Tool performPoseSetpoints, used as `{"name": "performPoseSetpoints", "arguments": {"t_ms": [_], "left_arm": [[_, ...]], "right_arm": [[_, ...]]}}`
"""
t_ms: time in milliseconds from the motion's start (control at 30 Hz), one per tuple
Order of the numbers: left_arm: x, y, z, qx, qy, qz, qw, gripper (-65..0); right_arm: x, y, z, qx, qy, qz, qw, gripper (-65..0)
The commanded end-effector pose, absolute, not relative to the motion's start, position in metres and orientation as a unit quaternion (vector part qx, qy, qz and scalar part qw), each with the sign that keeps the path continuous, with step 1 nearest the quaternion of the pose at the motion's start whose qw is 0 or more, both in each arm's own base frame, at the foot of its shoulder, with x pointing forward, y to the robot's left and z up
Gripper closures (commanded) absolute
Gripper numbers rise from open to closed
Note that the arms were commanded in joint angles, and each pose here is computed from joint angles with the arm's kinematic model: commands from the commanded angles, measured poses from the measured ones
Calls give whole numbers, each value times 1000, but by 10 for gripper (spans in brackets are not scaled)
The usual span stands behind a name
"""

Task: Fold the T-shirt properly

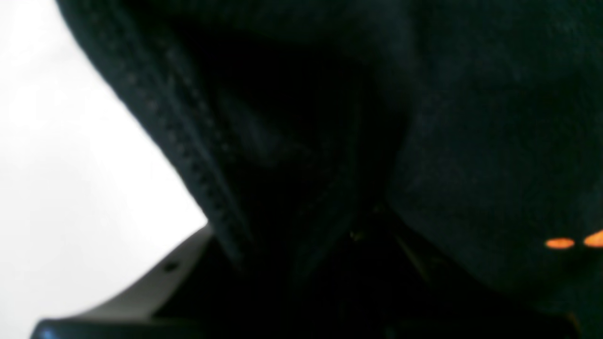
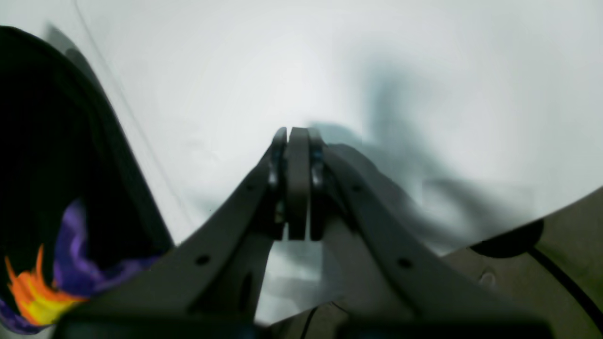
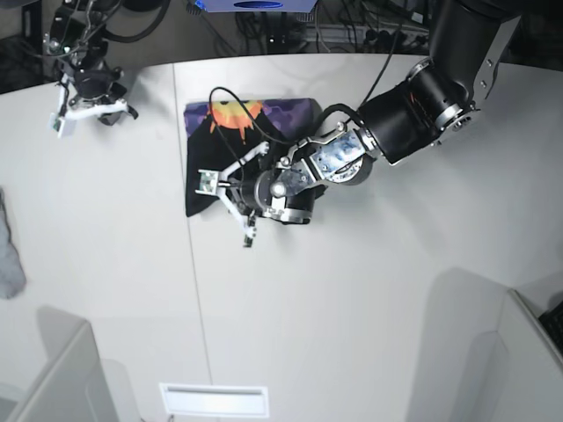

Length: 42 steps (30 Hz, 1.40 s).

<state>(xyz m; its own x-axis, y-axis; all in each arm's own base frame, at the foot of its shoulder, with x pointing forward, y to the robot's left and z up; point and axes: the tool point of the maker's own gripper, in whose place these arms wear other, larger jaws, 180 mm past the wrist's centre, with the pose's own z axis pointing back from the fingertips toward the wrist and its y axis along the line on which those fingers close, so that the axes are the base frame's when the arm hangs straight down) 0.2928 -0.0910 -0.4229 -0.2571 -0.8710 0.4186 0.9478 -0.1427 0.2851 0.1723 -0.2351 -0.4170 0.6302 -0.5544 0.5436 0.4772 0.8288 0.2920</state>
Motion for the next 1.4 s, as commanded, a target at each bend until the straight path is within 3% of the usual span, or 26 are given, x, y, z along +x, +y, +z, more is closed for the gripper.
{"name": "performPoseSetpoints", "arguments": {"t_ms": [0, 200, 733, 967, 1067, 1133, 1367], "left_arm": [[291, -95, -419, -86, -253, -756, 597, 0], [309, -91, -409, -79, -268, -738, 614, 0], [329, -81, -397, -57, -277, -739, 612, 0], [344, -86, -380, -47, -294, -739, 605, -355], [351, -87, -373, -41, -301, -739, 602, -467], [358, -89, -362, -40, -315, -733, 602, -502], [392, -58, -282, -35, -439, -611, 658, -502]], "right_arm": [[176, -241, -412, 56, -338, -285, 895, 0], [170, -244, -423, 48, -336, -295, 893, 0], [179, -243, -418, 53, -346, -293, 890, 0], [182, -242, -417, 56, -348, -292, 889, 0], [182, -242, -417, 55, -349, -290, 889, 0], [183, -244, -416, 54, -349, -288, 890, 0], [195, -234, -393, 71, -387, -230, 890, 0]]}}
